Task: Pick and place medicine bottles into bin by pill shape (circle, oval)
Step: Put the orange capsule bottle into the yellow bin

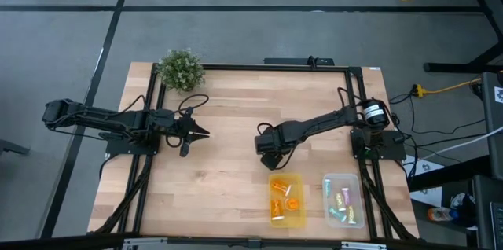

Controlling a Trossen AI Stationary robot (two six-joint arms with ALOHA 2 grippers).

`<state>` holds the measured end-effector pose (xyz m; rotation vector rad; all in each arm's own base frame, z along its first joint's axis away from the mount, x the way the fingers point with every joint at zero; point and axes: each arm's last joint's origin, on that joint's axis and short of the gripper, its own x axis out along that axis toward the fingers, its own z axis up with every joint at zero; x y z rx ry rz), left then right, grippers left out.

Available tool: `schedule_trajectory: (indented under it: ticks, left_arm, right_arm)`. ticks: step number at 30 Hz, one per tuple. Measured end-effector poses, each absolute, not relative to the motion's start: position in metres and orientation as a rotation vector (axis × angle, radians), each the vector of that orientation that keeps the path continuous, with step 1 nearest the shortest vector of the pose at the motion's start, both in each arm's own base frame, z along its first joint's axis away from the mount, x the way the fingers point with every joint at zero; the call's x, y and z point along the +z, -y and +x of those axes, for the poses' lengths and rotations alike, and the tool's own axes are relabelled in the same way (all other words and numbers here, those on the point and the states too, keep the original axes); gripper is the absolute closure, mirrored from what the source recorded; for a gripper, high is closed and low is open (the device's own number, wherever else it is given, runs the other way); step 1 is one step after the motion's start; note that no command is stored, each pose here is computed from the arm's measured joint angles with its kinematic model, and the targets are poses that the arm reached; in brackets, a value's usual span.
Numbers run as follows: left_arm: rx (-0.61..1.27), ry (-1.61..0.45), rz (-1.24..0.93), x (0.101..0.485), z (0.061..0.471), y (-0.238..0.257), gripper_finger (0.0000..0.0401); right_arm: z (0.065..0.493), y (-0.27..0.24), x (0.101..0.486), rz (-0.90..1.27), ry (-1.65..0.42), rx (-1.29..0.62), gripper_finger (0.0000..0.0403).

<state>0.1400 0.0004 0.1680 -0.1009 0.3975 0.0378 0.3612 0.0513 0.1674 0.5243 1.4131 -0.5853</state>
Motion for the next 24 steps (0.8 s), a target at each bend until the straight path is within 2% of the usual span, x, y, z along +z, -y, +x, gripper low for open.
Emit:
schedule_trajectory:
  ticks: [8, 15, 19, 24]
  left_arm:
    - [0.038, -0.398, -0.101, 0.168, 0.14, 0.0, 0.0351]
    - [0.038, -0.401, -0.101, 0.168, 0.14, 0.0, 0.0351]
    - [0.038, -0.4, -0.101, 0.168, 0.14, 0.0, 0.0351]
    - [0.038, -0.4, -0.1, 0.168, 0.14, 0.0, 0.0351]
  right_arm:
    - [0.376, -0.071, 0.238, 0.489, -1.348, -0.569, 0.0228]
    - [0.382, -0.092, 0.298, 0.519, -1.192, -0.54, 0.0228]
    - [0.38, -0.103, 0.321, 0.493, -1.115, -0.525, 0.0228]
    - [0.367, -0.12, 0.336, 0.496, -1.13, -0.522, 0.0228]
